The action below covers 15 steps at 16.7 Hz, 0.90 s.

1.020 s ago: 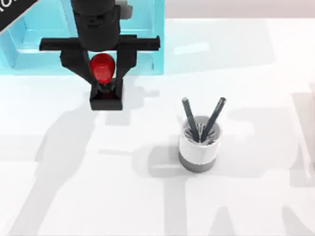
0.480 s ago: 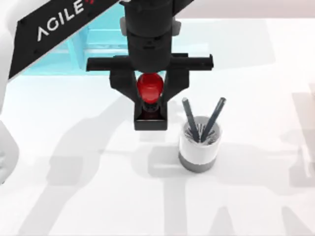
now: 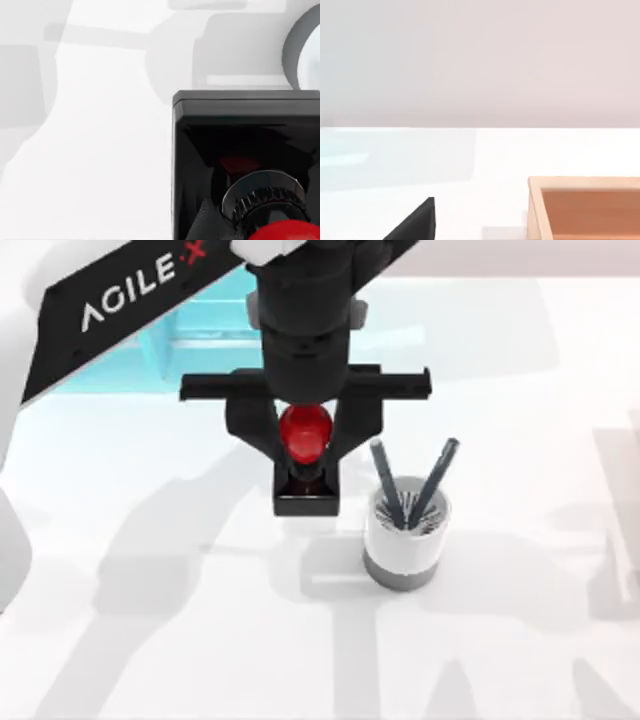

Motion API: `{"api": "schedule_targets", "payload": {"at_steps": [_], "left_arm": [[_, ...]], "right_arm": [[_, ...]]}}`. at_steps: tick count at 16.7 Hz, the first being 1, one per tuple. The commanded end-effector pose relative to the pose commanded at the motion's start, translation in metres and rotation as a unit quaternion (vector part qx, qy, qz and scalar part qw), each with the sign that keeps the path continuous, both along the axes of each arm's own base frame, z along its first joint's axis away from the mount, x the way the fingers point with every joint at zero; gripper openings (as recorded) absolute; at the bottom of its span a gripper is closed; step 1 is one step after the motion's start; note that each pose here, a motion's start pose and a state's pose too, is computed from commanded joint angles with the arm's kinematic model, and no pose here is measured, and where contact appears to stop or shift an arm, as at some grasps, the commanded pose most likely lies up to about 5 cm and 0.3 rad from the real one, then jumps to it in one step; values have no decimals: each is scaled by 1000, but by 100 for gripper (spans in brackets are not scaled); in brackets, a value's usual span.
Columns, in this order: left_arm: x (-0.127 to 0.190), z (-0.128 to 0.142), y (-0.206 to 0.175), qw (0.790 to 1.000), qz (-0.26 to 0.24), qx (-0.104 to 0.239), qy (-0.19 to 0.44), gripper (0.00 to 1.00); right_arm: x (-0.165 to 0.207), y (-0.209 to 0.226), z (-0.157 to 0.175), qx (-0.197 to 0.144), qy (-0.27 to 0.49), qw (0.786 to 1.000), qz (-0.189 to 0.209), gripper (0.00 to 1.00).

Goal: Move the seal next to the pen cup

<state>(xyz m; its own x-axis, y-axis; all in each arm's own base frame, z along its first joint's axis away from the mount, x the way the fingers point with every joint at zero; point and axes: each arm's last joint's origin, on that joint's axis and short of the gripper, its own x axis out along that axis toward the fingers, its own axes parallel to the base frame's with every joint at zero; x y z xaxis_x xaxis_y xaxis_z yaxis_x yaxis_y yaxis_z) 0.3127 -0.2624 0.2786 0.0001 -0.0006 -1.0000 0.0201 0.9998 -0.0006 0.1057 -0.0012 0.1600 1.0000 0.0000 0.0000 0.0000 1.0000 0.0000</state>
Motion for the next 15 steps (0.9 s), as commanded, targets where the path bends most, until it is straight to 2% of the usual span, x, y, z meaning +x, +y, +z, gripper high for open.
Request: {"api": "schedule_targets", "payload": {"at_steps": [2, 15], "left_arm": [[0, 0, 0, 1000, 0, 0, 0, 0], [0, 0, 0, 1000, 0, 0, 0, 98]], "right_arm": [[0, 0, 0, 0, 0, 1000, 0, 100], [0, 0, 0, 0, 0, 1000, 0, 100]]}}
